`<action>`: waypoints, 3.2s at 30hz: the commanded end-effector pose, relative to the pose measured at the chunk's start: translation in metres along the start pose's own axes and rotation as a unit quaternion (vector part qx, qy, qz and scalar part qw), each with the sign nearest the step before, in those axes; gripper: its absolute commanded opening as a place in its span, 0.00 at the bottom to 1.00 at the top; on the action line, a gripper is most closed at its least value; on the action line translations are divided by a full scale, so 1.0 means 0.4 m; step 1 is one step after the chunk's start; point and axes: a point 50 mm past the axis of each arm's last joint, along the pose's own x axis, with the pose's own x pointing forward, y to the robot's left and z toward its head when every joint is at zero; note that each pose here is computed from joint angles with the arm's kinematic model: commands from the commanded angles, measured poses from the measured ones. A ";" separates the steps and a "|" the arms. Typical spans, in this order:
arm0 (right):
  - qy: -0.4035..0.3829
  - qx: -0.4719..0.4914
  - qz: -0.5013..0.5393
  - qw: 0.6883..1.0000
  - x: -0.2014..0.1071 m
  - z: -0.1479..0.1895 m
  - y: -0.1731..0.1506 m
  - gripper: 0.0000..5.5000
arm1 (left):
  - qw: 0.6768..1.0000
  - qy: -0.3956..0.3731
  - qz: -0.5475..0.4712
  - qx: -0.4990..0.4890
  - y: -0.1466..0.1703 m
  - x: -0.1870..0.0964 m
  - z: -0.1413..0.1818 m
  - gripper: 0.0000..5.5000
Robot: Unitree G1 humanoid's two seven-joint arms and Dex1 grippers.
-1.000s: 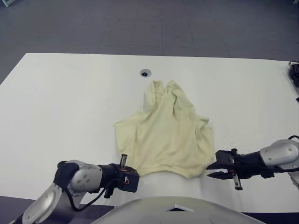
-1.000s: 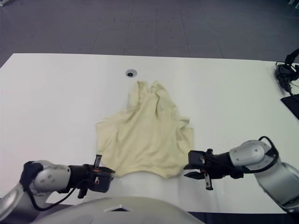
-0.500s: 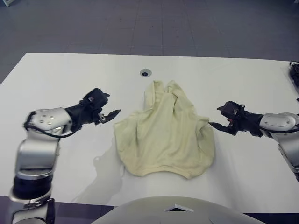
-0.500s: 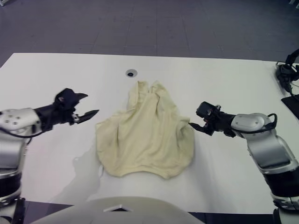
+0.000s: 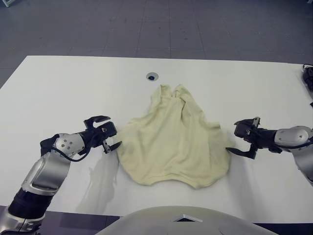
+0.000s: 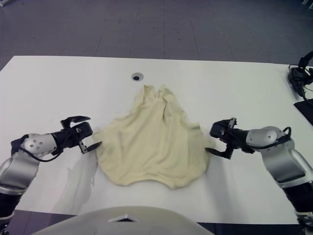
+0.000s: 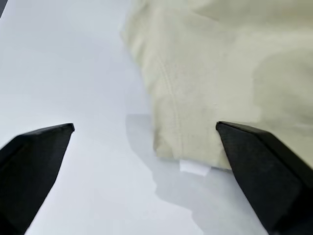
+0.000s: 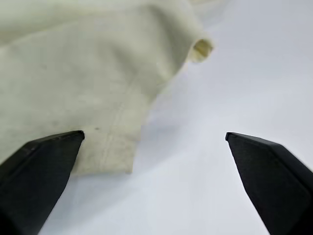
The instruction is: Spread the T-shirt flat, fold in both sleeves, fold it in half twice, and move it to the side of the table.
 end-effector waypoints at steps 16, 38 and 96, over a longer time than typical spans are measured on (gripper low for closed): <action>0.068 -0.002 0.124 0.990 -0.096 -0.033 0.057 0.98 | 0.984 0.084 -0.127 -0.096 -0.099 -0.130 -0.004 0.98; -0.160 0.044 -0.100 0.981 0.230 0.299 -0.228 0.98 | 0.981 -0.149 -0.049 -0.110 0.243 0.293 0.377 0.98; -0.128 0.085 -0.235 0.960 0.215 0.276 -0.342 0.98 | 0.930 -0.092 0.161 -0.317 0.324 0.329 0.208 0.98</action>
